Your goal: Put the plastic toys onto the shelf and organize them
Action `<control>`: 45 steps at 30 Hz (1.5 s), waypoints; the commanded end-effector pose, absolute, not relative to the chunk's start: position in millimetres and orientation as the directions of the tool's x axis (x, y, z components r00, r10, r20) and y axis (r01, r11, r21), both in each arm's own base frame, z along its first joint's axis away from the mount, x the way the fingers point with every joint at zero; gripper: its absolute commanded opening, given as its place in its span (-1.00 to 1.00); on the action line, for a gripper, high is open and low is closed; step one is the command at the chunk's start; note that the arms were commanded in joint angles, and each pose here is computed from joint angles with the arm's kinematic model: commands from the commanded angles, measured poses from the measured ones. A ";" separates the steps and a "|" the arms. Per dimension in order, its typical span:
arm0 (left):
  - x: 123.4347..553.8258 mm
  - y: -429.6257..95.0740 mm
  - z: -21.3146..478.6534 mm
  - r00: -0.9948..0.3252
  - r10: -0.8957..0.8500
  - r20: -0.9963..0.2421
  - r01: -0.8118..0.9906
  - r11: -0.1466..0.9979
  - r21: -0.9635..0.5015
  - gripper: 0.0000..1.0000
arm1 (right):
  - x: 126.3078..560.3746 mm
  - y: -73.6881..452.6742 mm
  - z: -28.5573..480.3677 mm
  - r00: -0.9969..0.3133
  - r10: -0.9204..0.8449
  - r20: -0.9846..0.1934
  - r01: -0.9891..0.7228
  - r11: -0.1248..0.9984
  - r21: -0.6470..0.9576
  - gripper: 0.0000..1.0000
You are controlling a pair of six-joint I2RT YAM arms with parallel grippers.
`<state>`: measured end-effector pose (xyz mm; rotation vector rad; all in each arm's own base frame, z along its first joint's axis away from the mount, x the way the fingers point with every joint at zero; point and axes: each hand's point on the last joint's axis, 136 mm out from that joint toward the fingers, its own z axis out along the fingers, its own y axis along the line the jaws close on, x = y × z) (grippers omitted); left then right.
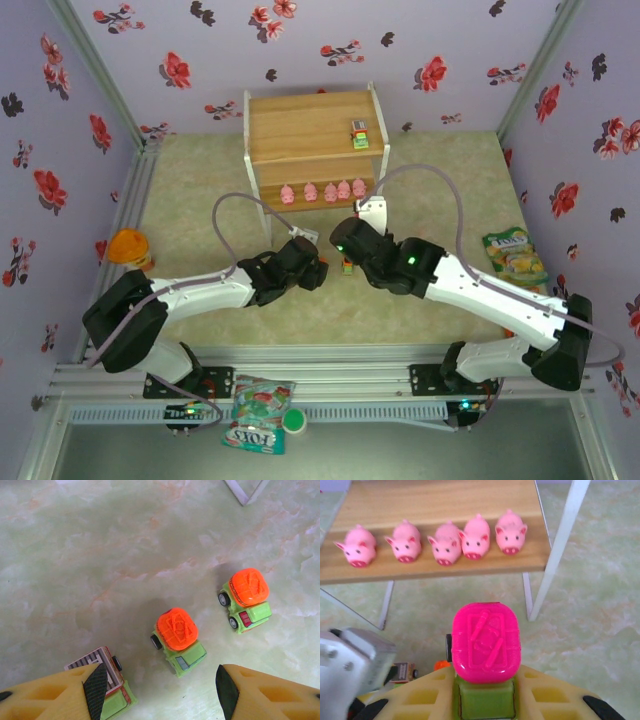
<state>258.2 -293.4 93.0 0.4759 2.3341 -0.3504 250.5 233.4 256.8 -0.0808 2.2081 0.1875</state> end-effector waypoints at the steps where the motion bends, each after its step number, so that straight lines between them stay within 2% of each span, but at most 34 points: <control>1: 265.5 -298.6 103.3 -0.656 0.231 -0.718 0.439 0.891 -0.114 0.27 | 254.5 232.3 289.5 -0.548 -0.032 -0.836 -0.150 0.987 0.061 -0.45; 11: 265.4 -297.9 105.5 -0.655 0.228 -0.721 0.439 0.891 -0.117 0.27 | 275.1 257.9 346.0 -0.455 -0.109 -0.884 -0.208 0.978 -0.013 -0.46; 21: 264.4 -296.5 108.6 -0.650 0.228 -0.725 0.442 0.890 -0.117 0.27 | 310.4 272.7 379.8 -0.440 -0.114 -0.891 -0.220 0.975 -0.017 -0.45; 34: 263.7 -294.9 110.8 -0.647 0.229 -0.727 0.443 0.889 -0.114 0.27 | 362.7 280.1 381.0 -0.488 -0.088 -0.868 -0.216 0.976 0.022 -0.44; 45: 263.5 -294.6 113.0 -0.646 0.228 -0.728 0.443 0.889 -0.116 0.27 | 383.2 280.5 372.2 -0.522 -0.103 -0.847 -0.204 0.979 0.007 -0.44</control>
